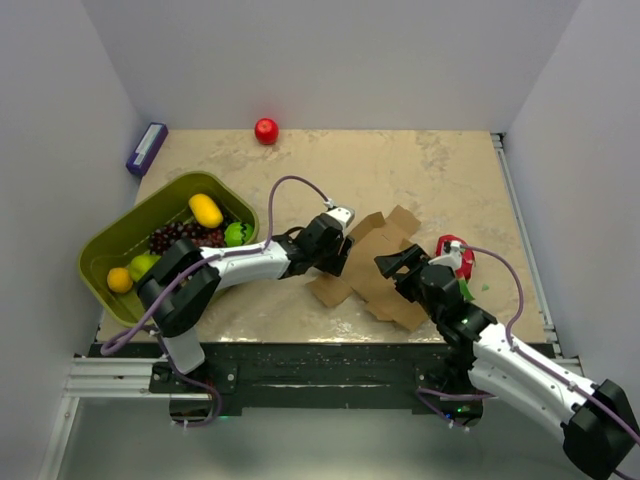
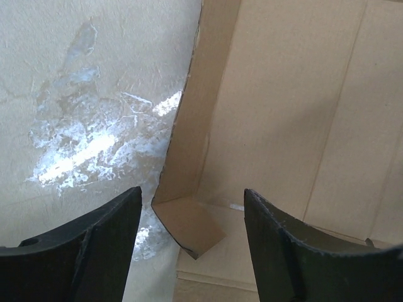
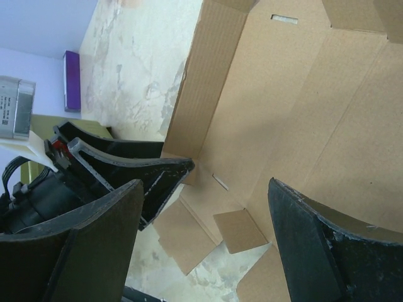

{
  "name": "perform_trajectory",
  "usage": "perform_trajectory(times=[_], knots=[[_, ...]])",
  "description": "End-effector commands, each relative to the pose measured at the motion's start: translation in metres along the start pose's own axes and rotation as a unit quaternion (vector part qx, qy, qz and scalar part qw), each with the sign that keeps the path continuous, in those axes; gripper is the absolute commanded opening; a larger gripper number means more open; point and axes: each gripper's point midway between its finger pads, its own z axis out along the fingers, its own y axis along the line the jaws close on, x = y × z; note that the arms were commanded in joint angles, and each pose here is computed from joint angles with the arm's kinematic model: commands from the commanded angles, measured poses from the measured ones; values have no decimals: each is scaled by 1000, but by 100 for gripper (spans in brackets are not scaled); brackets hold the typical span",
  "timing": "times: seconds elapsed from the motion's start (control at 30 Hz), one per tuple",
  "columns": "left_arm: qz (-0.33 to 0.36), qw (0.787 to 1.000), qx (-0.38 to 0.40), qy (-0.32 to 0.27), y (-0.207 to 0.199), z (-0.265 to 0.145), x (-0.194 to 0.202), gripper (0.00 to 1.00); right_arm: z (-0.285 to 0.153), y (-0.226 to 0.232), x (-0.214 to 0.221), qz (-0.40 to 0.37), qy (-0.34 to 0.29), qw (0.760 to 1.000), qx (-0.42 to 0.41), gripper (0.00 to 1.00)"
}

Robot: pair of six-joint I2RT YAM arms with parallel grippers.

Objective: Fold the paper box

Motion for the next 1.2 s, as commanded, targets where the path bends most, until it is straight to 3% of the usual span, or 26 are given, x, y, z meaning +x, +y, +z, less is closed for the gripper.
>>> perform_trajectory(times=[0.0, 0.07, 0.17, 0.4, 0.6, 0.9, 1.17], knots=[[-11, 1000, 10, -12, -4, -1, -12, 68, -3, 16, -10, -7, -14, 1000, -16, 83], [-13, 1000, 10, -8, -4, 1, -10, 67, -3, 16, -10, -8, -14, 1000, -16, 83], [-15, 1000, 15, -3, -5, 5, -5, 57, -3, 15, -9, -9, -13, 1000, -14, 83], [-6, 1000, -2, -13, 2, 8, -9, 18, -4, 21, -9, -3, -9, 1000, -23, 83], [37, 997, -29, -68, 14, -10, -40, 0, -3, 43, -7, 13, 6, 998, -54, 87], [124, 974, -40, -184, 24, -67, -93, 0, 9, 97, -11, 53, 21, 992, -110, 91], [225, 950, -45, -210, 10, -97, -94, 0, 20, 132, -21, 81, 13, 987, -140, 91]])
